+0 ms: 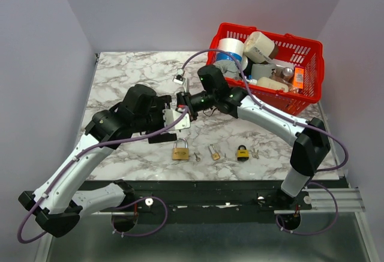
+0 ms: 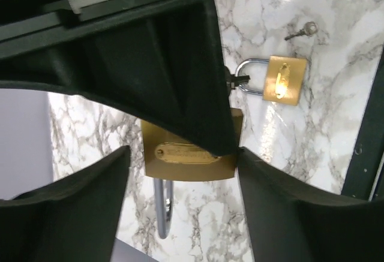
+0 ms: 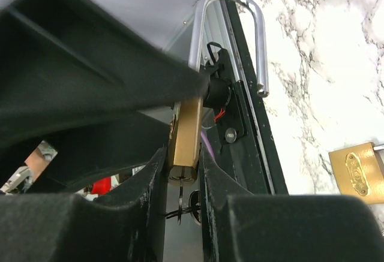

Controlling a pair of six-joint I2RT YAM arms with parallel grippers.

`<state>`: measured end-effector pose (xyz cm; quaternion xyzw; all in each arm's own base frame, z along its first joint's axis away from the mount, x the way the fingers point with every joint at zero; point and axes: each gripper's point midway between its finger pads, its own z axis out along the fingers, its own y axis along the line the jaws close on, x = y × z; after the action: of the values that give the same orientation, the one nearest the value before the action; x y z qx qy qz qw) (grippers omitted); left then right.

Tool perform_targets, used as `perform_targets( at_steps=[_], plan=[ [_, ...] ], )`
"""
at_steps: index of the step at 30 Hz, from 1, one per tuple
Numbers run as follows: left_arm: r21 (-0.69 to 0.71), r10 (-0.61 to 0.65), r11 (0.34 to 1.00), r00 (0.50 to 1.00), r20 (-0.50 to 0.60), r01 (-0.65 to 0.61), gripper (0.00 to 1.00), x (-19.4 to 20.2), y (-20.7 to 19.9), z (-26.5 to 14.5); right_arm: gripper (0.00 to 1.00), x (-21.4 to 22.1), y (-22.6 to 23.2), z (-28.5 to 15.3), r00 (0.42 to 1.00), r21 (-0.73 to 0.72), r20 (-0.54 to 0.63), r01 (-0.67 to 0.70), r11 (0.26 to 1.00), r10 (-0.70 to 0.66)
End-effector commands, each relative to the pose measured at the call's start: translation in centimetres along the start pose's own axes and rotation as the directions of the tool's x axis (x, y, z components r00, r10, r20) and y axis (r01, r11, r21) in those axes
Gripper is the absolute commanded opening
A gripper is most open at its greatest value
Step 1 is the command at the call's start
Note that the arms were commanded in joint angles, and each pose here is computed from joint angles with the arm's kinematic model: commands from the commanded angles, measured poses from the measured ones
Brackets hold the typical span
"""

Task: Lock with the key
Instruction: Lock the lock.

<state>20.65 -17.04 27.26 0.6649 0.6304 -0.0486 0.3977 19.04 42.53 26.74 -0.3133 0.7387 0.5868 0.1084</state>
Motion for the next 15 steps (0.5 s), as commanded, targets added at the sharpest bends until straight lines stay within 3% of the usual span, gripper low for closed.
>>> perform_targets(
  at_steps=[1, 8, 15],
  plan=[
    [-0.126, -0.090, 0.988, 0.995, -0.039, 0.084, 0.99, 1.0, 1.3, -1.1, 0.01, -0.9, 1.7, -1.2, 0.997, -0.043, 0.029, 0.070, 0.997, -0.069],
    [-0.197, -0.200, 0.956, 0.975, 0.099, 0.216, 0.99, 0.5, 0.0, -3.9, 0.01, -1.5, 2.2, -4.9, 0.988, -0.036, 0.085, 0.134, 0.990, -0.131],
    [-0.222, -0.437, 0.835, 0.853, 0.286, 0.503, 0.99, -1.1, 0.9, -5.1, 0.01, -1.3, 6.3, -7.9, 0.924, -0.049, 0.131, 0.369, 0.928, -0.361]
  ],
)
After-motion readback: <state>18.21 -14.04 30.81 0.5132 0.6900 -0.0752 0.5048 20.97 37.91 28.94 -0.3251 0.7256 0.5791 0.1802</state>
